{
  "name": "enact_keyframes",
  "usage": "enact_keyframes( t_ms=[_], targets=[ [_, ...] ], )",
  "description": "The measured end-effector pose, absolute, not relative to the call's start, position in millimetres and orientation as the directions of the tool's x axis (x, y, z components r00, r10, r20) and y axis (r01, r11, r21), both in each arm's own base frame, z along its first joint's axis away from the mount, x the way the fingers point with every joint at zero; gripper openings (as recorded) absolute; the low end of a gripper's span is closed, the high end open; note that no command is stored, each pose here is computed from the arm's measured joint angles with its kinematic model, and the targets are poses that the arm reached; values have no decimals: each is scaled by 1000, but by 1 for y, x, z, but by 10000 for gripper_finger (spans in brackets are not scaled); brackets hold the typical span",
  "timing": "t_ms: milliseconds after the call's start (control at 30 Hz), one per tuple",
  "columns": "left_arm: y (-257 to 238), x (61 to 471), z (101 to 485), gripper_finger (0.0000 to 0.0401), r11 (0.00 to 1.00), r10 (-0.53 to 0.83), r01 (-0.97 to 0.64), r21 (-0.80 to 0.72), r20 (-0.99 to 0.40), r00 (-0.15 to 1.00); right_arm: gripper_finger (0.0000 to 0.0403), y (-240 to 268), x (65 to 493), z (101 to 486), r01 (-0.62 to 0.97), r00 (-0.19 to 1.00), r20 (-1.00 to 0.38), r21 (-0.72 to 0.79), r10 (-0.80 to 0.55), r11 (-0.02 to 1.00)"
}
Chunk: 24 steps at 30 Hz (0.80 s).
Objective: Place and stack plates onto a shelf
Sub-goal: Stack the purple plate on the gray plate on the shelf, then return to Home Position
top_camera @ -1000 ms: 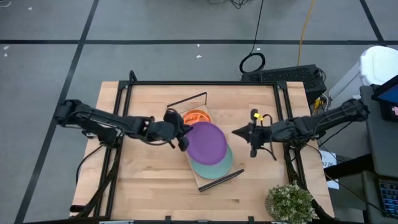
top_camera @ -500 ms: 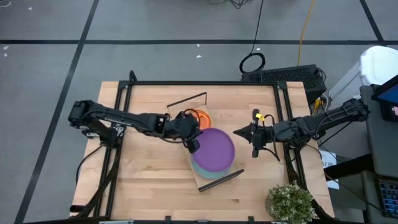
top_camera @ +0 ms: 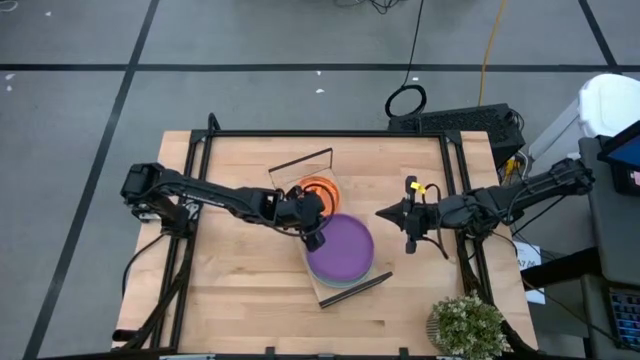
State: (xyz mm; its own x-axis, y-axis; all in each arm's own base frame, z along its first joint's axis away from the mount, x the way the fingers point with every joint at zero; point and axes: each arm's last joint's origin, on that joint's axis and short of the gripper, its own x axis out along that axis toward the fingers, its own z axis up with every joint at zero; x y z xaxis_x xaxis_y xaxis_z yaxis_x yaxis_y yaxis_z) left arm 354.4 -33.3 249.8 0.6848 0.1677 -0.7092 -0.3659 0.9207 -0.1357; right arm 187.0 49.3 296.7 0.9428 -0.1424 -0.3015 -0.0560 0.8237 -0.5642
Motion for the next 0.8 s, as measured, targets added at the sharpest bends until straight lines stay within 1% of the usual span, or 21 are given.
enact_keyframes(
  t_ms=[433,500,700,800],
  targets=[
    [-34,355,250,34,925,166,-357,-131,-705,690,0,49,187,296,-53,940,-310,-547,-143,835],
    [-35,355,251,48,930,169,-348,-120,-701,693,0,49,187,296,-53,940,-310,-547,-143,835],
    [-37,356,252,113,931,172,-344,-120,-689,704,0,49,187,296,-53,940,-310,-548,-143,835],
    [-37,356,254,133,930,171,-343,-128,-677,716,0,49,187,296,-53,940,-310,-548,-143,835]
  ],
)
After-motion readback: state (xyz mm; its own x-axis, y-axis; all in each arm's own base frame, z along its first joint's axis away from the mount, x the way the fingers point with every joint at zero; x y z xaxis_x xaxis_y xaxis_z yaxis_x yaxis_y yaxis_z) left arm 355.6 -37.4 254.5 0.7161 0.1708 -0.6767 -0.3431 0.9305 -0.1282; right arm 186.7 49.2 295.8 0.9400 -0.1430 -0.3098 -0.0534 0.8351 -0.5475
